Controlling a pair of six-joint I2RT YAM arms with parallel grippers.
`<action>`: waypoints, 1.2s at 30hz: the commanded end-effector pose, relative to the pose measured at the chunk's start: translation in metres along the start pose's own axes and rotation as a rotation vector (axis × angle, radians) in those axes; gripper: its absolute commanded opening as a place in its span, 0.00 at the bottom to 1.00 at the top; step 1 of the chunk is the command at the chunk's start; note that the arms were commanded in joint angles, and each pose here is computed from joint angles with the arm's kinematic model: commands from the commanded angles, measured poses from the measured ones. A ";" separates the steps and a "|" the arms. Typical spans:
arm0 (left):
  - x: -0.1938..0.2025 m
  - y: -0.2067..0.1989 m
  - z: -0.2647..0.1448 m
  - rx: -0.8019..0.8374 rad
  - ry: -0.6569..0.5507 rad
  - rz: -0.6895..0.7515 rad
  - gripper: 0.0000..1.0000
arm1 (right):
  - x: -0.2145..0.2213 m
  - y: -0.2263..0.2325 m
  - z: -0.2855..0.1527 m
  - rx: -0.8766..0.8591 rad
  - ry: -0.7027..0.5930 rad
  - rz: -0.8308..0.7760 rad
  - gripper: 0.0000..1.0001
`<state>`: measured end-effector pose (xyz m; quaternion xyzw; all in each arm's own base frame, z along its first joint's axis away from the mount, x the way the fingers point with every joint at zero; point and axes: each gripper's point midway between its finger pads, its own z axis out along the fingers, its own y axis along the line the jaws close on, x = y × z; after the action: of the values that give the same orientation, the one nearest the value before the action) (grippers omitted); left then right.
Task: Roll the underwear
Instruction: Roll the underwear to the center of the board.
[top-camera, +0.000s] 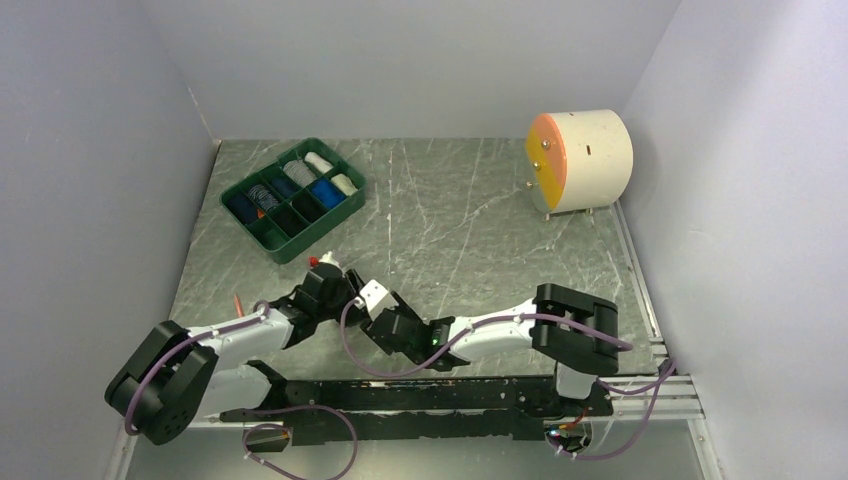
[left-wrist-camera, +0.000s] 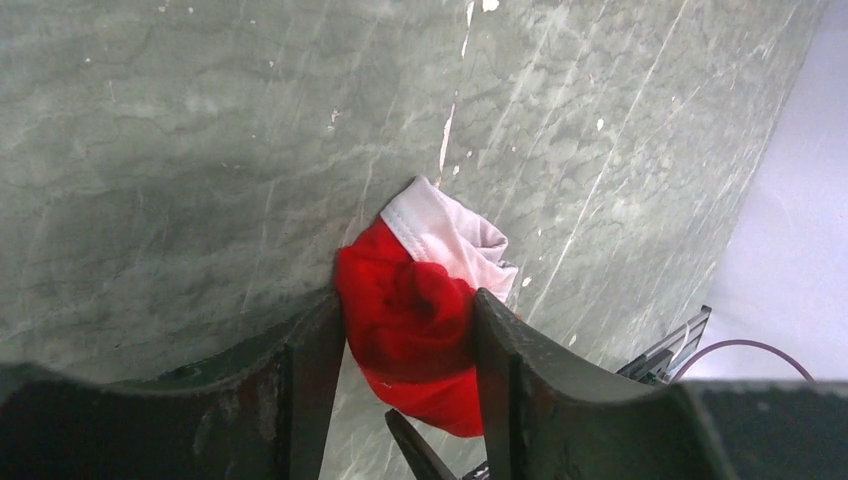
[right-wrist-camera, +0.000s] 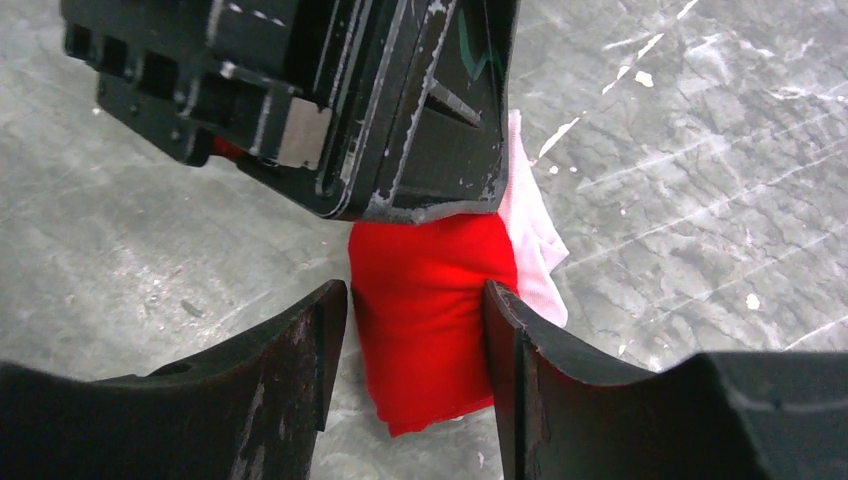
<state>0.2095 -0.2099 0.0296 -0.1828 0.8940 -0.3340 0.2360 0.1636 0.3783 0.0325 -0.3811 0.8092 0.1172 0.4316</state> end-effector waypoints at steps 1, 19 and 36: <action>0.026 0.053 -0.006 -0.205 0.101 0.027 0.56 | 0.086 -0.019 0.002 0.056 0.238 -0.076 0.54; 0.024 0.024 -0.007 -0.084 0.100 -0.062 0.74 | 0.091 0.000 0.003 -0.145 0.207 0.253 0.21; 0.043 0.044 0.010 -0.156 0.167 -0.092 0.69 | 0.077 0.004 -0.002 -0.353 0.126 0.640 0.24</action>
<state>0.2067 -0.2346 0.0345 -0.1982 0.8813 -0.3856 0.1878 0.1845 0.3720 0.0359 -0.1697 0.8241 0.3760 0.3883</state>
